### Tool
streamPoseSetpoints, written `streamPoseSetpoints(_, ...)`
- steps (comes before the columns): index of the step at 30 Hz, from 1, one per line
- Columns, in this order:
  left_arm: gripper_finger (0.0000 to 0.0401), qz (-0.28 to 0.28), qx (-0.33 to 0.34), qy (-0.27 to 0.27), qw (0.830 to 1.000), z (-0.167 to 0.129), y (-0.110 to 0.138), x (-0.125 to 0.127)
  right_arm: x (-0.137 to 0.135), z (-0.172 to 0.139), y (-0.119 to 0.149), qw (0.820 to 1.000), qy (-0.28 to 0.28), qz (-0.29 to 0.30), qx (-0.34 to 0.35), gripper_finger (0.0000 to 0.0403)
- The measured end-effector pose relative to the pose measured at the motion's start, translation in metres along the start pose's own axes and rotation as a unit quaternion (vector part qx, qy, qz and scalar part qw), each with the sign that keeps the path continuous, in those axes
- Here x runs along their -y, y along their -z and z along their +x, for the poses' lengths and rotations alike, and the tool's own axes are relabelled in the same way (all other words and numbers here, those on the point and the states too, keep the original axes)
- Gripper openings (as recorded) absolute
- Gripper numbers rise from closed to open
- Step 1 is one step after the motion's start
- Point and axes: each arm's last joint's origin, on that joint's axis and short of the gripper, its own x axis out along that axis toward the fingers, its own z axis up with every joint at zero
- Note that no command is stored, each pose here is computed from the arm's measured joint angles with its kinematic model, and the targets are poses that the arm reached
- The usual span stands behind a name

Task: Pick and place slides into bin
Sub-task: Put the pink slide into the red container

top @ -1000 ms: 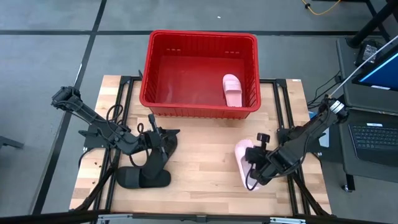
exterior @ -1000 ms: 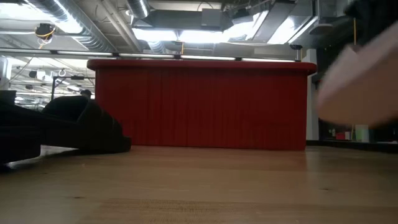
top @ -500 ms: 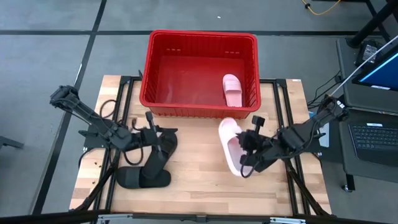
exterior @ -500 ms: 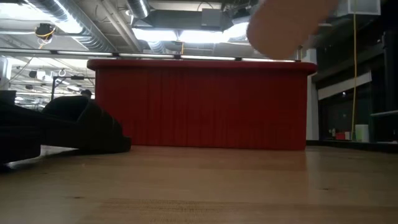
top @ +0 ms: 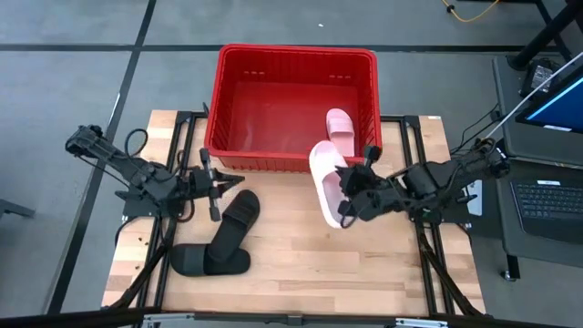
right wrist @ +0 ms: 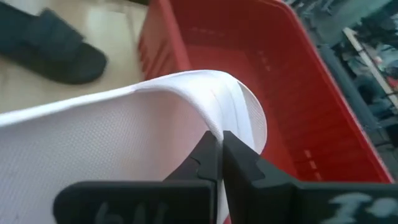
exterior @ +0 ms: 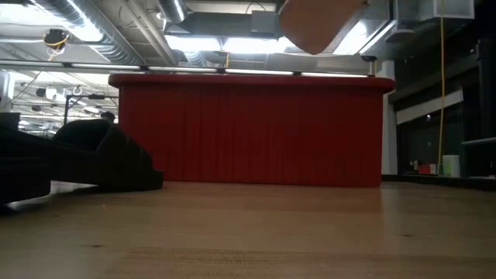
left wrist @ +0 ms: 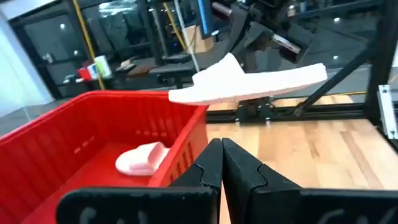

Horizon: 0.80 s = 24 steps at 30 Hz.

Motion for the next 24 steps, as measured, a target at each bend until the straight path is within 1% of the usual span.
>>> streamPoseSetpoints(3,0.0002,-0.006,-0.001,-0.020,1.000,0.001,0.000,-0.008,0.010,0.012,-0.006,1.000,0.017,0.010,0.003,0.0010)
streamPoseSetpoints(5,0.0002,-0.009,-0.001,-0.032,0.999,0.003,-0.001,-0.013,0.017,0.020,-0.010,1.000,0.030,0.006,0.007,0.0010)
streamPoseSetpoints(10,0.0002,0.005,-0.010,-0.063,0.998,0.009,0.001,-0.021,0.038,0.039,-0.017,0.997,0.065,-0.035,0.008,0.0010)
streamPoseSetpoints(14,0.0002,0.006,-0.022,-0.079,0.997,0.012,0.004,-0.026,0.058,0.055,-0.017,0.994,0.097,-0.053,-0.012,0.0010)
streamPoseSetpoints(17,0.0002,0.011,-0.031,-0.091,0.995,0.014,0.006,-0.030,0.075,0.067,-0.014,0.992,0.122,-0.035,-0.029,0.0010)
streamPoseSetpoints(19,0.0002,0.010,-0.033,-0.096,0.995,0.016,0.006,-0.033,0.085,0.074,-0.013,0.989,0.135,-0.039,-0.041,0.0010)
streamPoseSetpoints(21,0.0002,0.008,-0.034,-0.098,0.995,0.017,0.006,-0.036,0.093,0.079,-0.012,0.988,0.140,-0.056,-0.046,0.0010)
streamPoseSetpoints(24,0.0002,0.004,-0.035,-0.108,0.994,0.020,0.007,-0.041,0.104,0.086,-0.015,0.989,0.124,-0.067,-0.032,0.0010)
